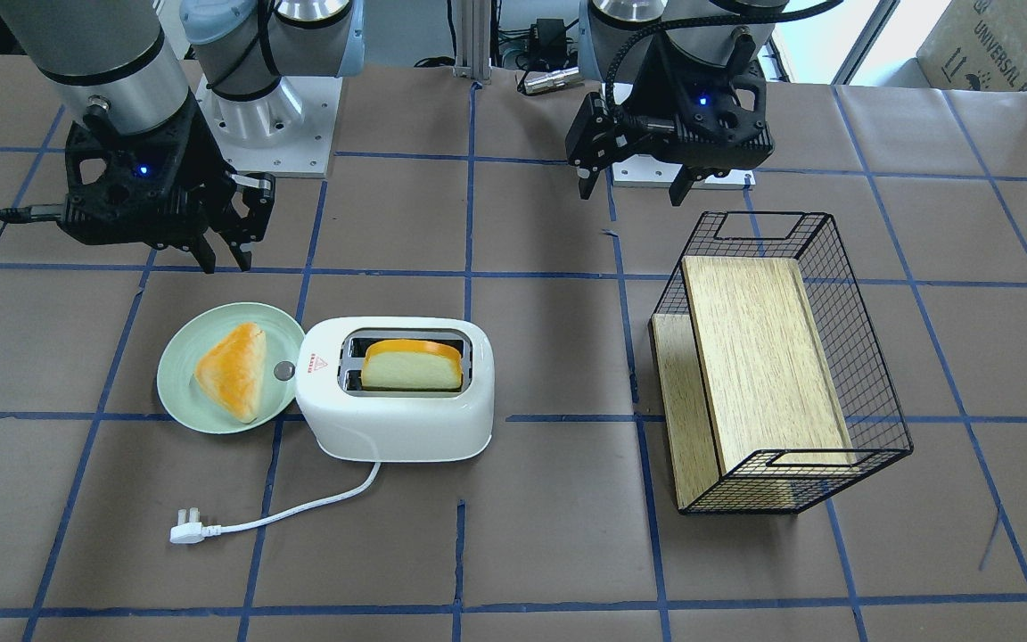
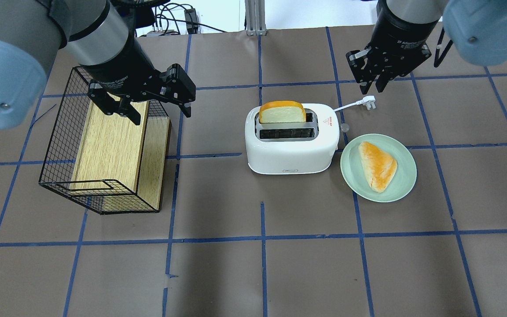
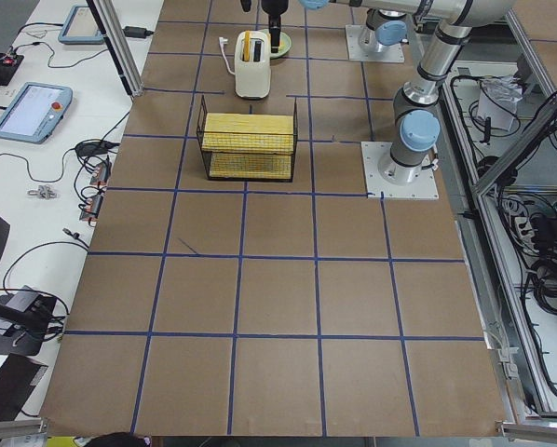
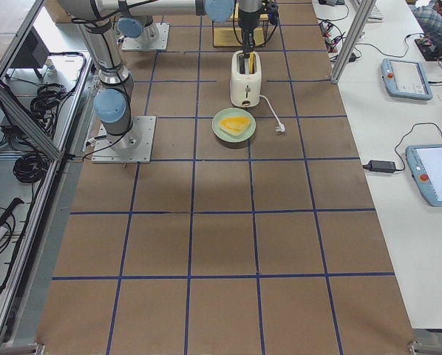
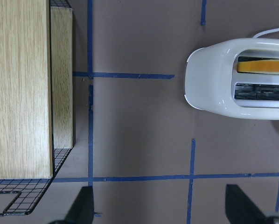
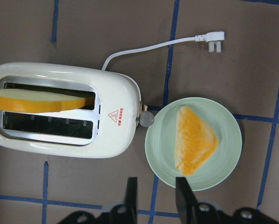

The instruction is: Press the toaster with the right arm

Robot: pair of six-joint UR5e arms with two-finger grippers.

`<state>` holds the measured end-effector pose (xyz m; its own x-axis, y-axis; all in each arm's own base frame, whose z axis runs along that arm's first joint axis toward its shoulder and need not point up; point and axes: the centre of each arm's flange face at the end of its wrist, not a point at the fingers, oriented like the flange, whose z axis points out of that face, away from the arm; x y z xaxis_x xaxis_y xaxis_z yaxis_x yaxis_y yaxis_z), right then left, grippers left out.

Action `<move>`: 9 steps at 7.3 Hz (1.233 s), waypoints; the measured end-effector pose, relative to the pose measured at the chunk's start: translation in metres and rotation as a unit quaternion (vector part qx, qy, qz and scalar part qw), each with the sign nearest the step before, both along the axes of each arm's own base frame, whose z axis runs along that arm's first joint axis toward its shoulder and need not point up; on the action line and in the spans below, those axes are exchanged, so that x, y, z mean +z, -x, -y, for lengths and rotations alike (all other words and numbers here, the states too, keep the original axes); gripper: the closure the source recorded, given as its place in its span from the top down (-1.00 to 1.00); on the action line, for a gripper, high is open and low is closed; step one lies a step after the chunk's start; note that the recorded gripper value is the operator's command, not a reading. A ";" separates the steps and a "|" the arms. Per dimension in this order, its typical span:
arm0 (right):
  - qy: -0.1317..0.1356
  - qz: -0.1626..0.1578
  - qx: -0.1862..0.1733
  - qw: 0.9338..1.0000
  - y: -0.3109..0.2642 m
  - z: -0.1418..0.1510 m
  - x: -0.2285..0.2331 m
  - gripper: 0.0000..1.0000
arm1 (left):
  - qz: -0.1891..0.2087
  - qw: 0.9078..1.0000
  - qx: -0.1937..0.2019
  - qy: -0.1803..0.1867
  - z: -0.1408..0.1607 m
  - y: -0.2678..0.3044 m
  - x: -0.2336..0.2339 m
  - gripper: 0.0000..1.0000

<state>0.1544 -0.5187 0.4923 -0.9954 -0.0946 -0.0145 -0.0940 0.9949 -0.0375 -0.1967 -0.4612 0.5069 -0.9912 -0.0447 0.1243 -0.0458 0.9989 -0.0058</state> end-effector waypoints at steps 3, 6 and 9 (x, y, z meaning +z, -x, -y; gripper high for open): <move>0.002 -0.014 -0.018 1.000 0.006 0.000 0.004 0.75 | 0.000 1.000 0.000 0.000 0.000 0.000 0.000 1.00; -0.003 -0.018 -0.026 0.999 0.014 0.001 0.006 0.76 | 0.000 1.000 0.000 0.000 0.000 0.000 0.000 1.00; -0.006 -0.017 -0.040 0.999 0.037 0.006 0.011 0.79 | 0.000 1.000 0.000 0.000 0.000 0.000 0.000 1.00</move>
